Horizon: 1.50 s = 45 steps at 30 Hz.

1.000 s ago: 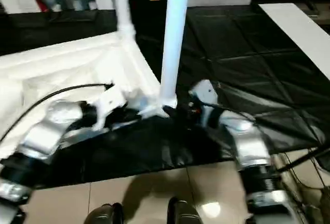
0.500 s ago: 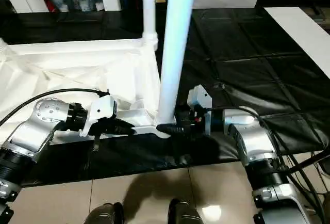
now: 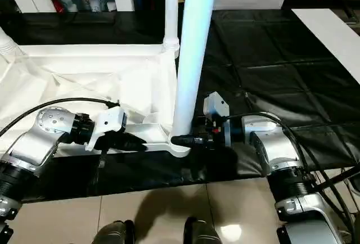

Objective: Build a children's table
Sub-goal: Rotate leg to tighten

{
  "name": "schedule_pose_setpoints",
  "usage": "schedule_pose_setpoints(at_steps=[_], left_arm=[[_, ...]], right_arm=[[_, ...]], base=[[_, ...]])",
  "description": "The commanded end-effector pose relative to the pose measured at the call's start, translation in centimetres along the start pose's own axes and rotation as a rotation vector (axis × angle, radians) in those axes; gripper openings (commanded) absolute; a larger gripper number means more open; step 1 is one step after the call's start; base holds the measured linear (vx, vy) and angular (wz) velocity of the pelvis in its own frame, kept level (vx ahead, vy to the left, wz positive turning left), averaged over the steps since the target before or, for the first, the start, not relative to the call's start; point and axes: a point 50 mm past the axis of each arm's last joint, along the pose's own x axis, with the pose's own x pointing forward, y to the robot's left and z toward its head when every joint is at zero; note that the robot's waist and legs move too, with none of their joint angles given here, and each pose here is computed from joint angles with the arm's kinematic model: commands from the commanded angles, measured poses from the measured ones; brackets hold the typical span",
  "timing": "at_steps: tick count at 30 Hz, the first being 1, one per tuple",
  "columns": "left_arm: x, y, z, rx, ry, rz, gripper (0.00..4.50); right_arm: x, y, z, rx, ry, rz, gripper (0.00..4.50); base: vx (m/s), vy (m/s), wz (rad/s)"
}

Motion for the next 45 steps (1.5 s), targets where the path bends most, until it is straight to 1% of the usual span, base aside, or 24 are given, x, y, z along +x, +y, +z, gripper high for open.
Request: schedule_pose_setpoints(at_steps=[1, 5, 8, 10, 12, 15, 16, 17, 19, 21, 22, 23, 24, 25, 27, 28, 30, 32, 33, 34, 35, 38, 42, 45], left_arm=[[0.6, -0.2, 0.7, 0.018, -0.018, -0.040, 0.00], [1.0, 0.0, 1.1, -0.018, -0.051, 0.022, 0.00], [1.6, 0.5, 1.6, -0.066, -0.073, 0.113, 0.00], [2.4, 1.0, 2.3, -0.100, -0.085, 0.191, 0.00], [3.0, 1.4, 2.9, -0.125, -0.096, 0.256, 0.00], [3.9, 2.2, 3.8, -0.159, -0.114, 0.359, 0.00], [4.5, 2.8, 4.4, -0.185, -0.121, 0.440, 0.00], [4.5, 2.8, 4.4, -0.187, -0.122, 0.444, 0.00], [5.2, 3.1, 5.1, -0.218, -0.127, 0.520, 0.00], [5.6, 3.2, 5.4, -0.225, -0.125, 0.551, 0.00], [6.2, 3.3, 5.9, -0.232, -0.125, 0.599, 0.00], [6.3, 3.2, 6.1, -0.227, -0.127, 0.601, 0.00], [6.6, 3.0, 6.5, -0.218, -0.141, 0.591, 0.00], [6.7, 2.9, 6.7, -0.214, -0.149, 0.583, 0.00], [6.9, 2.6, 6.8, -0.206, -0.150, 0.547, 0.00], [6.7, 2.4, 6.6, -0.193, -0.146, 0.525, 0.00], [6.6, 2.3, 6.5, -0.184, -0.140, 0.515, 0.00], [6.1, 2.1, 5.8, -0.167, -0.122, 0.493, 0.00], [5.9, 2.0, 5.7, -0.160, -0.116, 0.487, 0.00], [5.6, 2.1, 5.3, -0.153, -0.108, 0.483, 0.00], [5.6, 2.1, 5.3, -0.152, -0.107, 0.482, 0.00], [4.5, 1.9, 4.1, -0.121, -0.082, 0.425, 0.00], [3.6, 1.5, 3.4, -0.059, -0.094, 0.339, 0.00], [3.0, 1.2, 2.8, -0.041, -0.081, 0.291, 0.00]], right_arm=[[0.2, 0.8, -0.3, 0.039, -0.014, 0.052, 2.03], [1.0, 1.6, -0.6, 0.100, -0.042, 0.019, 2.01], [2.2, 1.8, -0.9, 0.129, -0.058, -0.072, 2.01], [3.4, 1.4, -1.1, 0.152, -0.052, -0.207, 2.01], [4.4, 1.4, -1.0, 0.167, -0.070, -0.261, 2.01], [5.7, 1.0, -0.8, 0.224, -0.098, -0.388, 2.00], [6.4, 0.4, -0.8, 0.262, -0.109, -0.504, 2.00], [6.4, 0.4, -0.8, 0.265, -0.110, -0.511, 2.00], [7.3, -0.2, -0.7, 0.309, -0.120, -0.646, 2.00], [7.8, -0.4, -0.7, 0.327, -0.124, -0.708, 2.00], [8.7, -0.6, -0.4, 0.344, -0.143, -0.775, 2.00], [9.0, -0.6, -0.2, 0.337, -0.149, -0.778, 2.00], [9.6, -0.4, 0.2, 0.332, -0.173, -0.759, 2.56], [9.7, -0.3, 0.4, 0.332, -0.182, -0.745, 2.70], [9.8, -0.2, 0.7, 0.316, -0.193, -0.712, 2.76], [9.4, -0.2, 0.6, 0.301, -0.191, -0.702, 3.06], [9.1, -0.3, 0.6, 0.291, -0.187, -0.704, 3.16], [7.6, -0.6, 0.2, 0.236, -0.162, -0.698, 3.23], [7.1, -0.6, 0.0, 0.219, -0.154, -0.692, 3.51], [6.2, -0.7, -0.2, 0.198, -0.144, -0.667, 3.51], [6.1, -0.7, -0.2, 0.196, -0.143, -0.664, 3.60], [3.1, -1.1, -0.5, 0.135, -0.112, -0.615, 3.89], [1.0, -1.2, -0.4, 0.097, -0.077, -0.530, 3.99], [0.1, -0.9, -0.2, 0.076, -0.058, -0.446, 3.99]], base=[[0.000, 0.000, 0.00], [0.000, 0.000, 0.00], [0.000, 0.000, 0.00], [0.000, 0.000, 0.00], [0.000, 0.000, 0.00], [0.000, 0.000, 0.00], [0.000, 0.000, 0.00], [0.000, 0.000, 0.00], [0.000, 0.000, 0.00], [0.000, 0.000, 0.00], [0.000, 0.000, 0.00], [0.000, 0.000, 0.00], [0.000, 0.000, 0.00], [0.000, 0.000, 0.00], [0.000, 0.000, 0.00], [0.000, 0.000, 0.00], [0.000, 0.000, 0.00], [0.000, 0.000, 0.00], [0.000, 0.000, 0.00], [0.000, 0.000, 0.00], [0.000, 0.000, 0.00], [0.000, 0.000, 0.00], [0.000, 0.000, 0.00], [0.000, 0.000, 0.00]])
